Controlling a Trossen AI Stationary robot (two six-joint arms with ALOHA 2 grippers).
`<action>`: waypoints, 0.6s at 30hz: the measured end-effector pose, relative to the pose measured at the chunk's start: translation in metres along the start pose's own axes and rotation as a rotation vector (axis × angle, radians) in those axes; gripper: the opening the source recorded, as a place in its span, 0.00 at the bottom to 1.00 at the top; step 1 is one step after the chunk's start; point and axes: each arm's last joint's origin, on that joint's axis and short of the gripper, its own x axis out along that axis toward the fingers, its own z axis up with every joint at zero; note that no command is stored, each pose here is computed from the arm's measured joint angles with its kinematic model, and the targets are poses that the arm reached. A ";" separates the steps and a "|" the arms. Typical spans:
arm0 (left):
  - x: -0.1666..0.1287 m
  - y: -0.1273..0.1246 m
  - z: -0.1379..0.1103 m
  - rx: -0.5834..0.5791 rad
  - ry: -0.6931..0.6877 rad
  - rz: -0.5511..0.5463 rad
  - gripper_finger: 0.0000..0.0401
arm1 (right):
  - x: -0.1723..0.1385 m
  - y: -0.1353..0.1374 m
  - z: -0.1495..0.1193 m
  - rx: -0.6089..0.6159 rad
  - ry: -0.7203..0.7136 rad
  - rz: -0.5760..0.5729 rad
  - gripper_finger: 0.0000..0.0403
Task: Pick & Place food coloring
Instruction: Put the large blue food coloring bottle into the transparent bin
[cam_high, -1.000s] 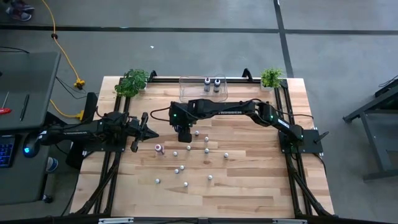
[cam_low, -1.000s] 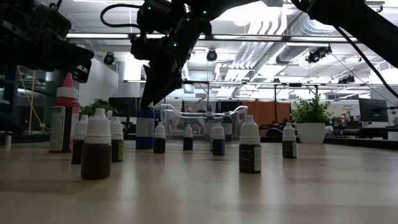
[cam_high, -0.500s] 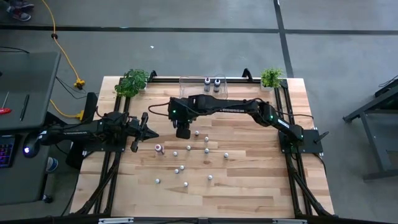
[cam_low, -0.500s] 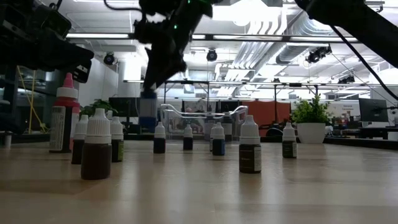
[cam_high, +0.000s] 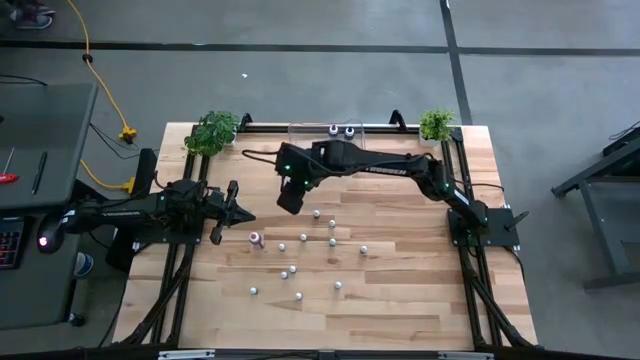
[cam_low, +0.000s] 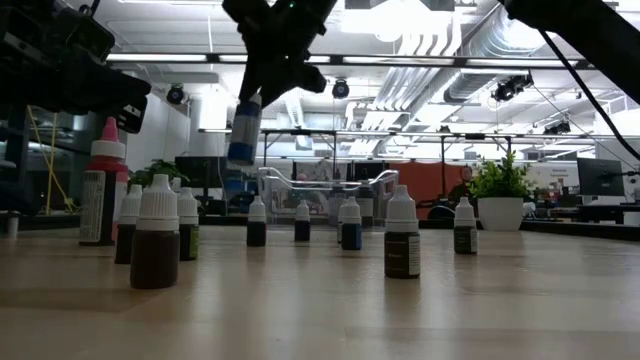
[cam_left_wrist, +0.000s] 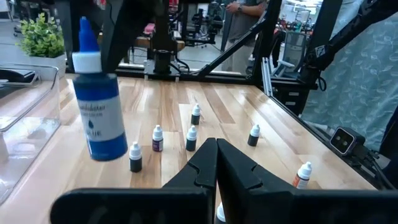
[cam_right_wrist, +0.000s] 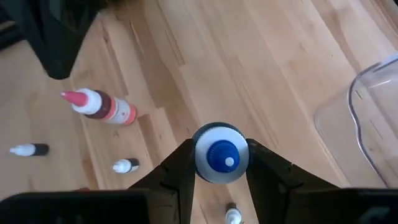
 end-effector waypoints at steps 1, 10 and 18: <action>0.000 0.000 0.000 0.000 0.000 0.000 0.01 | -0.003 0.001 0.001 0.000 -0.004 0.013 0.27; 0.000 0.000 0.000 -0.001 0.001 0.006 0.01 | -0.047 0.002 0.009 -0.113 -0.060 0.192 0.27; 0.000 0.000 0.000 0.000 0.001 0.009 0.01 | -0.093 -0.005 0.015 -0.290 -0.140 0.350 0.27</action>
